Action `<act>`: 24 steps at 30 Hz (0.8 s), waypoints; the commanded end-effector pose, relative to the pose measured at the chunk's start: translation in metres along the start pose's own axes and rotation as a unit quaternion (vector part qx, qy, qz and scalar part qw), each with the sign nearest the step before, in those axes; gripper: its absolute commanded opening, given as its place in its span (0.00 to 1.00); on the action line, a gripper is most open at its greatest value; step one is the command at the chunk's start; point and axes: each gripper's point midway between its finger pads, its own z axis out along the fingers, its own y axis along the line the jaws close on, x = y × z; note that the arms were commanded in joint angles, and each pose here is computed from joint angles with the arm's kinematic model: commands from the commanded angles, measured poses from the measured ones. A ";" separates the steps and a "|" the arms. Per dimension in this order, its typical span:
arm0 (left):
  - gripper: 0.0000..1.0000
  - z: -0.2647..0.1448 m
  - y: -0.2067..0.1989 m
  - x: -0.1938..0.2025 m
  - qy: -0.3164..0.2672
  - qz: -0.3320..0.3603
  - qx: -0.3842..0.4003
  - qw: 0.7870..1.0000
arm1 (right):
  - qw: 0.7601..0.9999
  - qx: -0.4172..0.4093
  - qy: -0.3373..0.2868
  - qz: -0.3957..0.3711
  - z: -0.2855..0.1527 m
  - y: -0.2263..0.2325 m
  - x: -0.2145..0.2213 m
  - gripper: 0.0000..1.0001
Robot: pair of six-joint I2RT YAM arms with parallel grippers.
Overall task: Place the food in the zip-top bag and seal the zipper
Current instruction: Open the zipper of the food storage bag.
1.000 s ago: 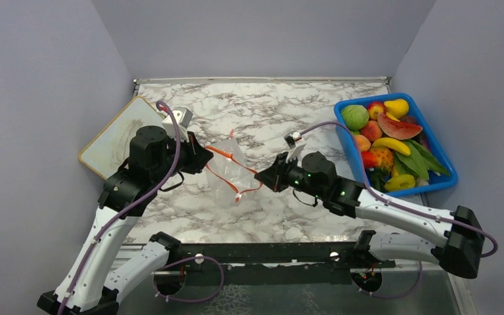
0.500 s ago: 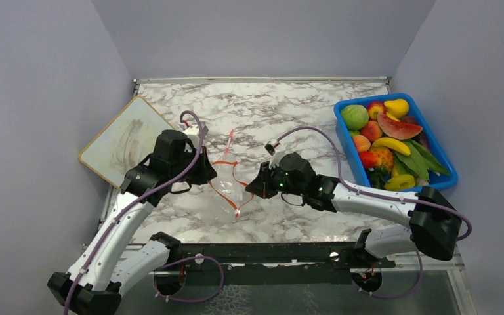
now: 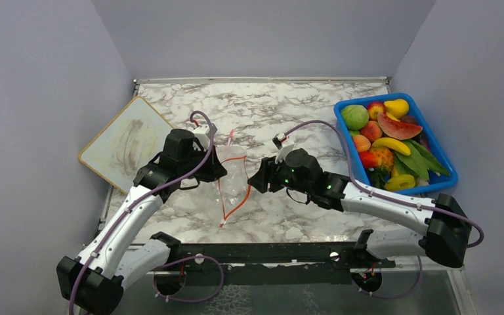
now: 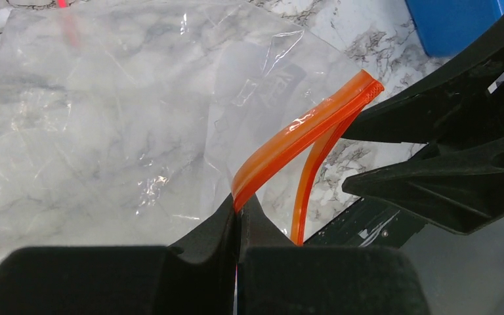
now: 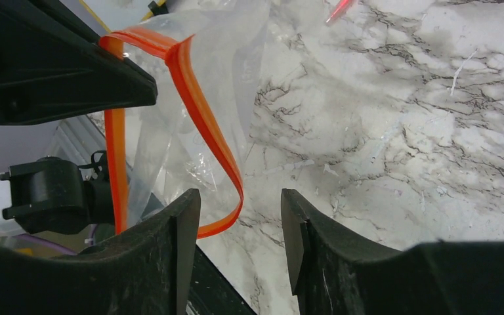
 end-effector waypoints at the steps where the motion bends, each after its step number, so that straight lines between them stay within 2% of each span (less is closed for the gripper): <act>1: 0.00 0.003 -0.009 -0.010 -0.032 0.002 0.028 0.999 | 1.000 0.012 -0.010 0.006 -0.001 -0.003 -0.007 0.51; 8: 0.00 0.008 -0.012 -0.006 -0.016 -0.026 0.038 0.999 | 0.999 -0.032 -0.007 0.036 0.018 0.013 -0.002 0.59; 11: 0.00 0.004 -0.020 -0.005 -0.011 -0.038 0.054 0.998 | 0.998 0.000 -0.010 0.055 0.032 0.001 0.001 0.59; 14: 0.00 -0.001 -0.022 -0.007 -0.018 -0.056 0.051 0.997 | 0.995 0.035 -0.037 0.085 0.044 -0.017 0.004 0.58; 18: 0.00 -0.009 -0.029 -0.013 -0.031 -0.072 0.059 0.995 | 0.994 -0.012 -0.068 0.089 0.051 -0.006 -0.001 0.58; 24: 0.00 -0.010 -0.031 -0.014 -0.034 -0.097 0.059 0.993 | 0.989 -0.045 -0.080 0.113 0.057 0.008 -0.008 0.61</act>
